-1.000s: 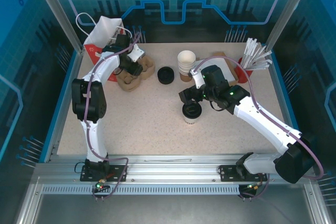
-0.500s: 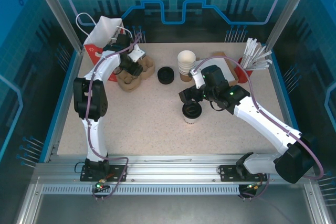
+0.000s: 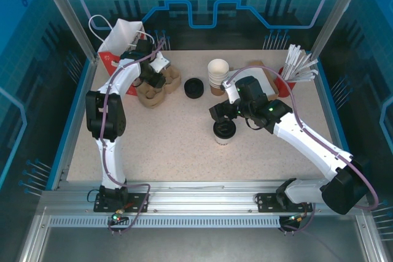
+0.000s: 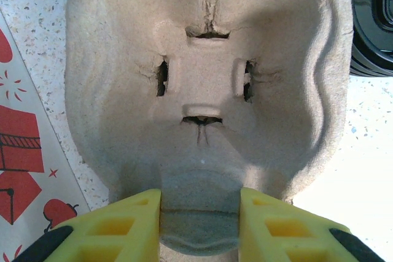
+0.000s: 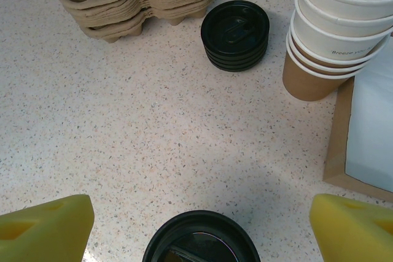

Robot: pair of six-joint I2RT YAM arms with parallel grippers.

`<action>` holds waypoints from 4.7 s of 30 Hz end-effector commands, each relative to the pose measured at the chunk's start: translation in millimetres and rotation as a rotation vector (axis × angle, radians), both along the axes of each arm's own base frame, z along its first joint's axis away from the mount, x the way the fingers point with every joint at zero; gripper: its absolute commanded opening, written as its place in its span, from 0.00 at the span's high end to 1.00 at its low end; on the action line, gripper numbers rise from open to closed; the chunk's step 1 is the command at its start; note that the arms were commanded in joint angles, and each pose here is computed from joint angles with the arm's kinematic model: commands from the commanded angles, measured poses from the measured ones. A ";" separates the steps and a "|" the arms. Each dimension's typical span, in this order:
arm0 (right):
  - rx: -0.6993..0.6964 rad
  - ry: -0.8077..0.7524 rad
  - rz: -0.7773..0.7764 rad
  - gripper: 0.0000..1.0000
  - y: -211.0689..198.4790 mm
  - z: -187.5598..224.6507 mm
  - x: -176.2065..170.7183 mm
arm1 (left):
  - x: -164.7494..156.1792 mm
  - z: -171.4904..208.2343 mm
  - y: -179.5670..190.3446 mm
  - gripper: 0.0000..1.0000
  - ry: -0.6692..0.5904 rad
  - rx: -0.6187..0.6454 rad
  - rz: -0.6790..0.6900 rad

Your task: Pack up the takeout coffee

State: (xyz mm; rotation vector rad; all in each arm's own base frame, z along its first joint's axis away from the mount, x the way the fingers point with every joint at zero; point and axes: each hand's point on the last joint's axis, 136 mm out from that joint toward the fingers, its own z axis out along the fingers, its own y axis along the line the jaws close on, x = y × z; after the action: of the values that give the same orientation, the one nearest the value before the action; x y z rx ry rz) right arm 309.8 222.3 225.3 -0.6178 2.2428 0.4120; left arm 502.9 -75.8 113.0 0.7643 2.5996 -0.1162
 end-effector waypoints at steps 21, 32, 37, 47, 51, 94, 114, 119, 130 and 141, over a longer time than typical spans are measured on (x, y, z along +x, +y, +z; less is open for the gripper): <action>0.001 -0.032 0.008 0.08 -2.6 18.0 -8.3 | -23.3 119.8 -9.0 0.67 -0.213 -0.139 0.128; -0.014 -0.043 -0.066 0.07 -34.5 29.5 -14.4 | -137.1 119.0 -87.1 0.66 -0.290 -0.342 0.224; -0.013 -0.040 -0.099 0.07 -49.8 28.6 -20.0 | -194.9 62.3 -119.9 0.66 -0.141 -0.300 0.270; -0.012 -0.017 -0.113 0.07 -58.9 19.7 -27.9 | -233.2 -15.3 -160.3 0.66 0.001 -0.194 0.320; -0.017 -0.018 -0.113 0.07 -60.7 18.2 -29.8 | -231.0 -31.5 -169.0 0.66 0.017 -0.134 0.319; 0.042 -0.112 0.000 0.07 -26.0 43.9 -37.3 | -156.7 136.8 -61.0 0.34 -0.351 -0.328 0.461; 0.012 -0.067 0.051 0.07 1.9 28.6 -28.9 | 34.8 204.9 103.3 0.27 -0.473 -0.068 0.578; -0.002 -0.050 0.049 0.07 2.4 22.2 -28.9 | 66.6 187.9 106.5 0.34 -0.435 -0.094 0.566; -0.016 -0.028 0.031 0.07 0.6 10.3 -28.8 | 93.0 160.3 98.4 0.65 -0.382 -0.194 0.550; -0.025 -0.012 0.021 0.07 -1.7 2.8 -31.0 | 94.2 188.2 111.0 1.00 -0.476 -0.122 0.541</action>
State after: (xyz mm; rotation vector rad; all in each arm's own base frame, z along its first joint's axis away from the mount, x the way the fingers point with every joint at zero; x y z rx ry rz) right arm 279.6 219.0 233.0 -0.6598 2.2298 0.4019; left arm 599.0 23.1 269.6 0.0022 2.2877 -0.0044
